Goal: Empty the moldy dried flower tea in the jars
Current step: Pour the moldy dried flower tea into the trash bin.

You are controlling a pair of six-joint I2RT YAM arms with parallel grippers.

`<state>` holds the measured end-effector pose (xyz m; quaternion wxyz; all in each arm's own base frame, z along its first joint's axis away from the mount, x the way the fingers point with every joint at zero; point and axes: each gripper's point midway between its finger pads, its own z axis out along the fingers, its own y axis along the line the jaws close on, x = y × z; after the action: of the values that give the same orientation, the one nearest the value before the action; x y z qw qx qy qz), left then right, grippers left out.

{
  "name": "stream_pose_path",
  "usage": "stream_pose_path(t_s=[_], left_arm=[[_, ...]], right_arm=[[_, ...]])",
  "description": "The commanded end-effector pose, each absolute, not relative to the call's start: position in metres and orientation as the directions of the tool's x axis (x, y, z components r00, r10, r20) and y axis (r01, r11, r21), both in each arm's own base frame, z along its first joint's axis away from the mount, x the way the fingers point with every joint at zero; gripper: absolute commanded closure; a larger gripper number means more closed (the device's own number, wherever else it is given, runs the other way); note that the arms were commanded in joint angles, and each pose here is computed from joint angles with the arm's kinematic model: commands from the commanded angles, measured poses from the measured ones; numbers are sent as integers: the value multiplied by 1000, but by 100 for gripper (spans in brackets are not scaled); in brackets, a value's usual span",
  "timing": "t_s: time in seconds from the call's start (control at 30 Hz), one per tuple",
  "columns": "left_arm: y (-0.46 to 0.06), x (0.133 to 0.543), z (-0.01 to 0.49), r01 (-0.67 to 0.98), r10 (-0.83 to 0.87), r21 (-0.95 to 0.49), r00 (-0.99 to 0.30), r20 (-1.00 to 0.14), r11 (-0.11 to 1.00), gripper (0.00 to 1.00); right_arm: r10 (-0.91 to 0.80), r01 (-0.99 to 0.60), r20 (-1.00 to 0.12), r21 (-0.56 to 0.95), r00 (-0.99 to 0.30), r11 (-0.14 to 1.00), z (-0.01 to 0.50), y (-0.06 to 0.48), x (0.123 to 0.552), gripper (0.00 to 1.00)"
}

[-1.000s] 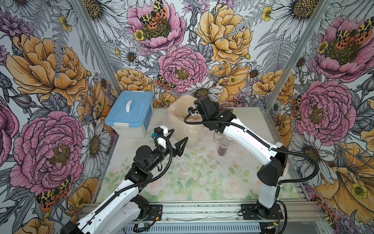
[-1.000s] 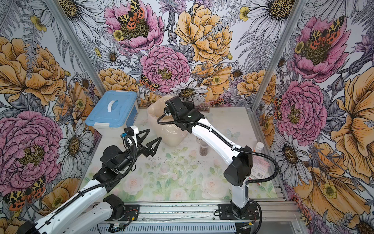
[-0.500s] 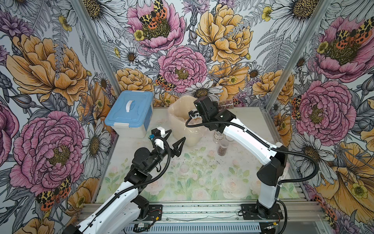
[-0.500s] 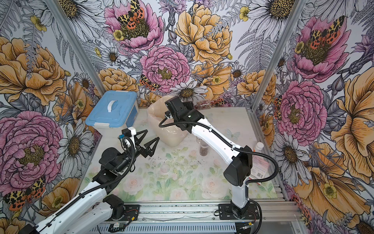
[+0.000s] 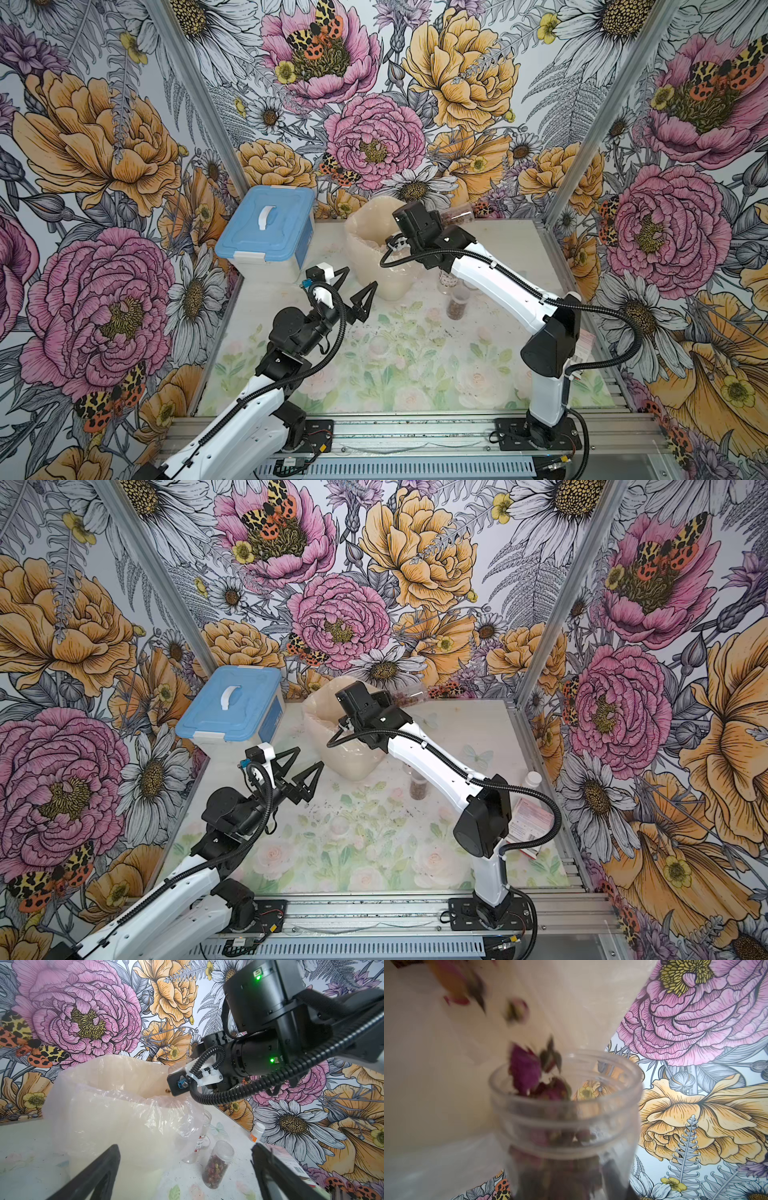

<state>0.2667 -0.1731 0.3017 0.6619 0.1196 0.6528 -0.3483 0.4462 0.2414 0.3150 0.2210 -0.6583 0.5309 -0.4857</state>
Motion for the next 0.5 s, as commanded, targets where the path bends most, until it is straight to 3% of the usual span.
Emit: stream_pose_path(t_s=[0.0,0.47], left_arm=[[-170,263,309,633,-333,-299,-68,-941,714,1],[-162,264,306,616,-349,-311,-63,-935,723,1]], right_arm=[[-907,-480,419,-803,-35,-353,316,242,451,84],[-912,-460,408,-817,-34,-348,329,244,455,84]])
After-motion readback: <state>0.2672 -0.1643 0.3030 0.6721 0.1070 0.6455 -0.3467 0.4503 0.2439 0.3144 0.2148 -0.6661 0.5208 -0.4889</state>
